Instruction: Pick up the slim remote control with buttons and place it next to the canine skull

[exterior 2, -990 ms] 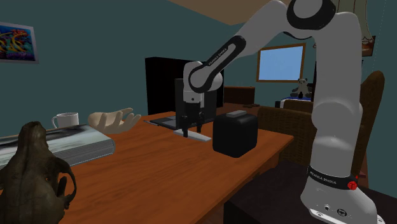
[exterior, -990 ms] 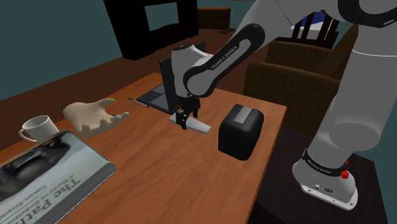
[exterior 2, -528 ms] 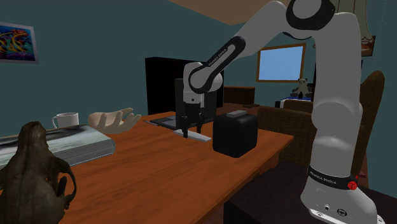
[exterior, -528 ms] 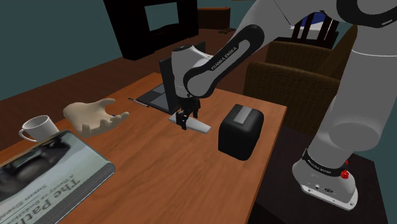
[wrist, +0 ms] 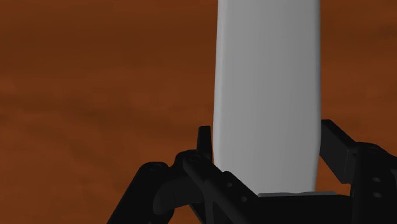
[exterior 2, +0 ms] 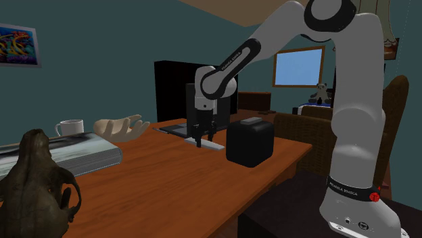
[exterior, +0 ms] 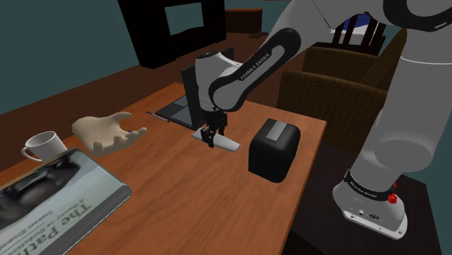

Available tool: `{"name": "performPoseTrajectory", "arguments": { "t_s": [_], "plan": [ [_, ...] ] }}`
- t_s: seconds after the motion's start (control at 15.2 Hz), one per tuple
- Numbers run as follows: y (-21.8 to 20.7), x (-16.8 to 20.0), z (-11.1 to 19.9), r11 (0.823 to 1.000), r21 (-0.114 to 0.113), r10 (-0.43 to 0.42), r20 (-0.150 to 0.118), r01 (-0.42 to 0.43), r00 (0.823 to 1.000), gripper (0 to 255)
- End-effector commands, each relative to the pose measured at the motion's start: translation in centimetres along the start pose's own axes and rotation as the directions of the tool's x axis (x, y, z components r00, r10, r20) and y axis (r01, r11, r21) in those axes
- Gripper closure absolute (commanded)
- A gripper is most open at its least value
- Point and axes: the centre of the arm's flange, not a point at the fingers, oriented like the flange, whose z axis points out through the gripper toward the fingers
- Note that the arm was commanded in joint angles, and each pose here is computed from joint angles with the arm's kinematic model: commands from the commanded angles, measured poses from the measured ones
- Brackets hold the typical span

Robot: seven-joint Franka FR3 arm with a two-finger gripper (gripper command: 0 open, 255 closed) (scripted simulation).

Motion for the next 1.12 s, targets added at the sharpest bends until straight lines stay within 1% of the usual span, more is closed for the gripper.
{"name": "performPoseTrajectory", "arguments": {
  "t_s": [0.0, 0.07, 1.06],
  "plan": [
    [0.0, 0.0, 0.0, 1.000, 0.000, 0.000, 0.000, 0.000, 1.000, 255],
    [0.0, 0.0, 0.0, 1.000, 0.000, 0.000, 0.000, 0.000, 1.000, 255],
    [-0.1, 0.1, -7.9, 1.000, 0.000, 0.000, 0.000, 0.000, 1.000, 255]
  ]
}}
